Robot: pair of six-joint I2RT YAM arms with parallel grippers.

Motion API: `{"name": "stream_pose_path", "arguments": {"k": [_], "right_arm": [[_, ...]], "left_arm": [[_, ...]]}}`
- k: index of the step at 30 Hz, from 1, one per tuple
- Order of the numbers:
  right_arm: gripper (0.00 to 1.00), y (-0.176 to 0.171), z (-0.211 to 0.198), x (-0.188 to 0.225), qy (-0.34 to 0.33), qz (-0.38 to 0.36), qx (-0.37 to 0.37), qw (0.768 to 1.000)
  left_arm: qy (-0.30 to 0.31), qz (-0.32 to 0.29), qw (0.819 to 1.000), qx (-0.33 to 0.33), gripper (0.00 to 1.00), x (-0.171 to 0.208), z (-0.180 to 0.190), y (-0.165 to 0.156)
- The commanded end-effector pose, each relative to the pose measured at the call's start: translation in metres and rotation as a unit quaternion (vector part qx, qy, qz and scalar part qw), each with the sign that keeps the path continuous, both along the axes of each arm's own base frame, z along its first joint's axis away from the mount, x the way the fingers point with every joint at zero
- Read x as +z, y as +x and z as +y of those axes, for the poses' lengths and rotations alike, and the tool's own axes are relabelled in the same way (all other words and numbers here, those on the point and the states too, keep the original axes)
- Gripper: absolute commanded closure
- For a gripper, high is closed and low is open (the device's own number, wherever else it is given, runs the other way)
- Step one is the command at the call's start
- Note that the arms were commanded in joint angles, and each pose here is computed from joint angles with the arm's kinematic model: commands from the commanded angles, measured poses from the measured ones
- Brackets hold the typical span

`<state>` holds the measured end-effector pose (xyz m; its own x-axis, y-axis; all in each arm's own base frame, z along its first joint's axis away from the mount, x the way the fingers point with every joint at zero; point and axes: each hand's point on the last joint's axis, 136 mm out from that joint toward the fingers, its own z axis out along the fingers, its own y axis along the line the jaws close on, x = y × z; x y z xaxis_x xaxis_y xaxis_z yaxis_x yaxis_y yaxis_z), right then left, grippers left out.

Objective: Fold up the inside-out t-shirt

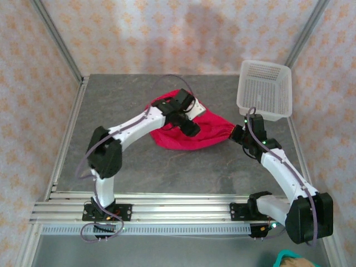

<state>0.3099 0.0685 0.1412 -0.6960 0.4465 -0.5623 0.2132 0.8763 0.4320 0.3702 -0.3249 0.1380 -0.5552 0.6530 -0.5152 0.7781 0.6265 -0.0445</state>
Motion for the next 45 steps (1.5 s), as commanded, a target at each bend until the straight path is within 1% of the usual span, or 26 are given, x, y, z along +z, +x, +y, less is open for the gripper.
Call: {"name": "stream_pose_path", "arguments": {"k": [1,5,7,10,11,12,14,15,19,22,27,29,32,33,34,36,37,38,39,40,41,43,45], "right_arm": [[1.0,0.001,-0.003,0.016,-0.01,-0.017,0.005,1.0],[1.0,0.0,-0.006,0.017,-0.017,-0.019,0.004,1.0],[1.0,0.001,-0.006,0.018,-0.016,-0.02,0.005,1.0],[1.0,0.001,-0.006,0.02,-0.014,-0.021,0.007,1.0],[1.0,0.002,-0.005,0.021,-0.013,-0.022,0.008,1.0],[1.0,0.002,-0.005,0.021,-0.012,-0.022,0.008,1.0],[1.0,0.002,-0.003,0.023,-0.009,-0.023,0.012,1.0],[1.0,0.001,-0.003,0.022,-0.009,-0.022,0.013,1.0],[1.0,0.0,-0.002,0.019,-0.005,-0.019,0.016,1.0],[1.0,0.0,-0.001,0.019,-0.002,-0.018,0.016,1.0],[1.0,-0.002,-0.003,0.022,-0.01,-0.019,0.015,1.0],[1.0,-0.002,-0.004,0.022,-0.011,-0.019,0.015,1.0],[1.0,-0.002,-0.004,0.021,-0.011,-0.019,0.015,1.0],[1.0,-0.001,-0.003,0.021,-0.01,-0.019,0.015,1.0],[1.0,-0.001,-0.003,0.02,-0.01,-0.019,0.015,1.0],[1.0,-0.001,-0.004,0.019,-0.009,-0.018,0.013,1.0],[1.0,-0.001,-0.003,0.019,-0.009,-0.018,0.014,1.0],[1.0,-0.001,-0.003,0.019,-0.008,-0.018,0.013,1.0],[1.0,0.0,-0.003,0.018,-0.009,-0.018,0.014,1.0],[1.0,0.0,-0.004,0.017,-0.01,-0.018,0.013,1.0],[1.0,-0.001,-0.004,0.016,-0.012,-0.017,0.013,1.0],[1.0,-0.001,-0.007,0.014,-0.02,-0.015,0.01,1.0],[1.0,0.0,-0.012,0.01,-0.032,-0.012,0.002,0.999]], "left_arm": [[0.09,0.019,0.994,-0.059,0.35,-0.038,0.013,-0.008],[0.111,0.019,0.991,-0.075,0.32,-0.051,0.007,-0.009],[0.131,0.015,0.988,-0.079,0.31,-0.061,0.008,-0.008],[0.154,0.002,0.985,-0.079,0.31,-0.073,0.007,-0.003],[0.156,-0.003,0.985,-0.079,0.34,-0.074,0.006,-0.001],[0.154,-0.006,0.985,-0.08,0.39,-0.073,0.004,0.001],[0.15,-0.009,0.985,-0.079,0.56,-0.069,0.002,0.003],[0.148,-0.011,0.986,-0.077,0.58,-0.065,0.001,0.005],[0.146,-0.024,0.986,-0.075,0.56,-0.053,-0.001,0.011],[0.149,-0.022,0.986,-0.076,0.56,-0.054,0.0,0.013],[0.156,0.007,0.984,-0.082,0.64,-0.068,0.001,0.007],[0.154,0.014,0.985,-0.082,0.61,-0.071,0.001,0.004],[0.149,0.023,0.985,-0.084,0.5,-0.074,0.001,-0.001],[0.146,0.026,0.985,-0.084,0.48,-0.075,0.0,-0.003],[0.143,0.029,0.986,-0.084,0.46,-0.076,0.0,-0.005],[0.137,0.033,0.987,-0.083,0.46,-0.079,-0.001,-0.007],[0.135,0.034,0.987,-0.083,0.54,-0.08,-0.002,-0.008],[0.133,0.036,0.987,-0.083,0.68,-0.081,-0.002,-0.007],[0.132,0.036,0.987,-0.08,0.78,-0.081,-0.002,-0.006],[0.131,0.035,0.988,-0.076,0.93,-0.079,-0.002,-0.003],[0.129,0.034,0.988,-0.072,1.0,-0.074,-0.001,0.001],[0.124,0.027,0.991,-0.051,1.0,-0.057,0.001,0.012],[0.115,0.005,0.993,-0.022,1.0,-0.03,0.004,0.027]]}}
